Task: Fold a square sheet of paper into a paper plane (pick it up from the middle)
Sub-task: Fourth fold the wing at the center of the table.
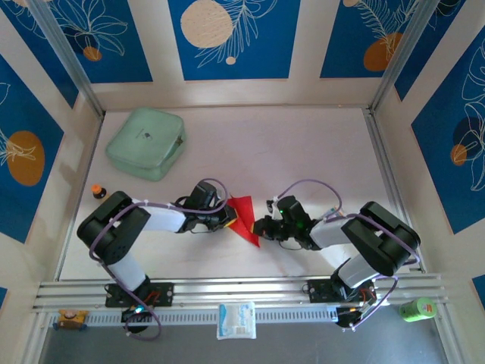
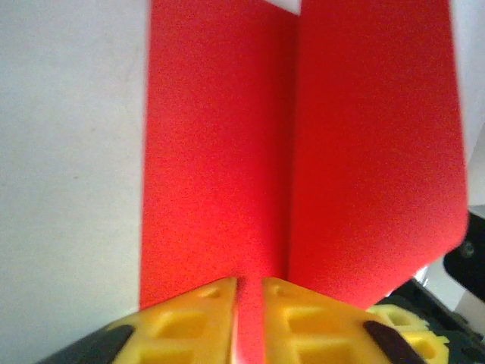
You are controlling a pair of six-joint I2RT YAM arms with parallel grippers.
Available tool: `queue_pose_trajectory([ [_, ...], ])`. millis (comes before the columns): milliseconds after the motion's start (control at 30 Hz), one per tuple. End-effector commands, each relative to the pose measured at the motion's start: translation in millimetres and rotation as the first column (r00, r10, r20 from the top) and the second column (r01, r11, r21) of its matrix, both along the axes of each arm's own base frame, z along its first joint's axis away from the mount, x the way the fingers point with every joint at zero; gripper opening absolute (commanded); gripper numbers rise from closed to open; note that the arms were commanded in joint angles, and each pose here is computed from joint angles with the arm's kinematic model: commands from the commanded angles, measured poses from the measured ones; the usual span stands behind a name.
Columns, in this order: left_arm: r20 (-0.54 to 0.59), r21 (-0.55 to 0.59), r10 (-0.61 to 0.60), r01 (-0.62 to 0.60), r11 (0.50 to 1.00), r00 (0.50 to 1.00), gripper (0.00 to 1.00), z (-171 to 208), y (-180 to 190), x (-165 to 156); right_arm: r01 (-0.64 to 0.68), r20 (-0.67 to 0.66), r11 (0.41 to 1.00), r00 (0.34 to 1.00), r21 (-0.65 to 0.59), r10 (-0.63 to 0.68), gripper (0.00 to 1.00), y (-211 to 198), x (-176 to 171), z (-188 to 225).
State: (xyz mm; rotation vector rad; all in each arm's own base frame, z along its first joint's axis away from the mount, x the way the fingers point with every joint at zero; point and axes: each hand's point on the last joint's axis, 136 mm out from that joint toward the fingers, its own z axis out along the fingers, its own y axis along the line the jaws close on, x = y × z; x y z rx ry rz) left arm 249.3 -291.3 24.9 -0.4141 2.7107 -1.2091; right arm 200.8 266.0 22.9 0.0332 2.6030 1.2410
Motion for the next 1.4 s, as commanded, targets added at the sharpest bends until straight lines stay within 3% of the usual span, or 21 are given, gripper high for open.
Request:
queue_pose_trajectory([
  [0, 0.040, -0.012, 0.012, -0.011, 1.000, 0.999, 0.29, 14, 2, 1, -0.059, 0.074, 0.994, 0.995, -0.090, 0.066, 0.00, 2, 0, 9],
  [267, 0.131, 0.031, 0.069, -0.074, 0.997, 0.989, 0.45, 44, 21, 8, -0.119, 0.180, 0.964, 0.970, -0.237, 0.164, 0.00, 1, 2, 10],
  [533, 0.133, 0.018, 0.055, -0.058, 0.998, 0.990, 0.51, 50, 17, 12, -0.126, 0.203, 0.966, 0.964, -0.227, 0.174, 0.00, 5, 0, 6],
  [667, 0.135, 0.009, 0.045, -0.047, 0.999, 0.990, 0.51, 52, 13, 14, -0.110, 0.172, 0.984, 0.976, -0.143, 0.134, 0.00, 4, -1, 6],
  [767, 0.132, 0.001, 0.037, -0.038, 0.999, 0.991, 0.50, 52, 9, 15, -0.096, 0.146, 0.992, 0.983, -0.081, 0.108, 0.00, 3, -1, 6],
  [1133, 0.110, -0.053, -0.002, 0.008, 0.999, 0.994, 0.28, 50, -6, 16, -0.099, 0.068, 0.995, 0.993, 0.025, 0.097, 0.00, 6, -2, 4],
  [1233, 0.119, -0.050, -0.016, 0.022, 0.998, 0.993, 0.39, 51, -8, 16, -0.112, 0.089, 0.993, 0.990, 0.021, 0.110, 0.00, 6, -3, 5],
  [1367, 0.147, -0.015, -0.009, 0.012, 1.000, 0.989, 0.57, 57, -2, 20, -0.137, 0.139, 0.987, 0.979, -0.079, 0.147, 0.00, 4, -2, 5],
])
